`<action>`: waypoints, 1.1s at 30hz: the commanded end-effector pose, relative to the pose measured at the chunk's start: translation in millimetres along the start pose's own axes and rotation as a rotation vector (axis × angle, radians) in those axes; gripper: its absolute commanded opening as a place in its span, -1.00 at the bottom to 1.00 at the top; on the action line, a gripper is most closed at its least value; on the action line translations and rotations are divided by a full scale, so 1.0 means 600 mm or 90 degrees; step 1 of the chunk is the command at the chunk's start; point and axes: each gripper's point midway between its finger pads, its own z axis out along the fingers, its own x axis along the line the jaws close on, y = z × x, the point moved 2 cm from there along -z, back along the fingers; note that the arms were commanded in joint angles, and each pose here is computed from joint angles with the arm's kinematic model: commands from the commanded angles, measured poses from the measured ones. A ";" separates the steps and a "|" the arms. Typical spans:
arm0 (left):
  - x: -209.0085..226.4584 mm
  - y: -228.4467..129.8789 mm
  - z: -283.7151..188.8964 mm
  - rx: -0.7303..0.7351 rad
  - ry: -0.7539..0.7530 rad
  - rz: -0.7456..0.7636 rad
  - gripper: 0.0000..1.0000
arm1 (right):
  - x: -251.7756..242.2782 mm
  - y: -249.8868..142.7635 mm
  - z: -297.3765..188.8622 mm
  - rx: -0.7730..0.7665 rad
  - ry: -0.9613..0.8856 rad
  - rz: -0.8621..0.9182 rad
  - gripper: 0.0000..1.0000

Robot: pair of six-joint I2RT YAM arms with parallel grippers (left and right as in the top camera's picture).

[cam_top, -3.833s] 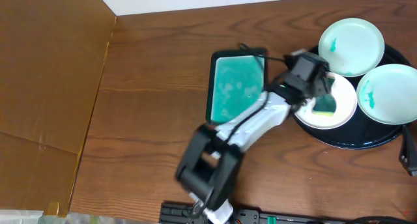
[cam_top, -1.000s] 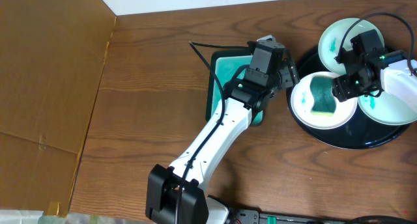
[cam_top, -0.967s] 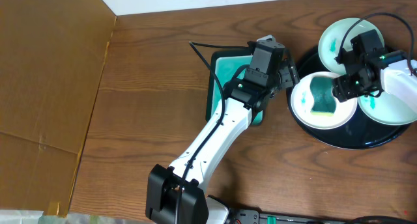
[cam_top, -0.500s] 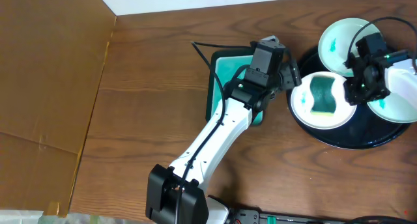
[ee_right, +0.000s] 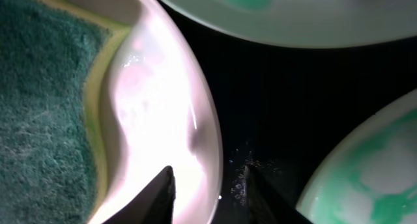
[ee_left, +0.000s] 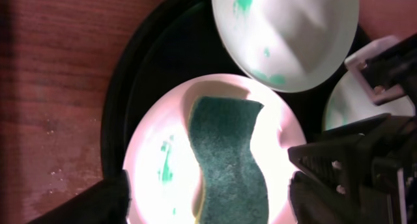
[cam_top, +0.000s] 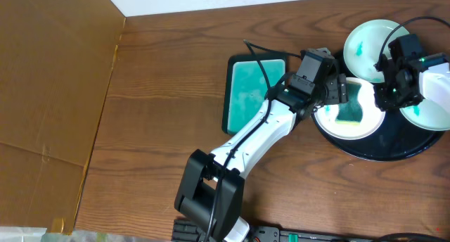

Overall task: Clean dirty plates on tray and stack at the side
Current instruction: 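Scrub the white plate with the sponge in the left gripper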

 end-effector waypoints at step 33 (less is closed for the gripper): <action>-0.032 -0.075 0.115 0.070 -0.029 0.036 0.17 | 0.001 -0.013 0.035 0.029 0.002 0.017 -0.76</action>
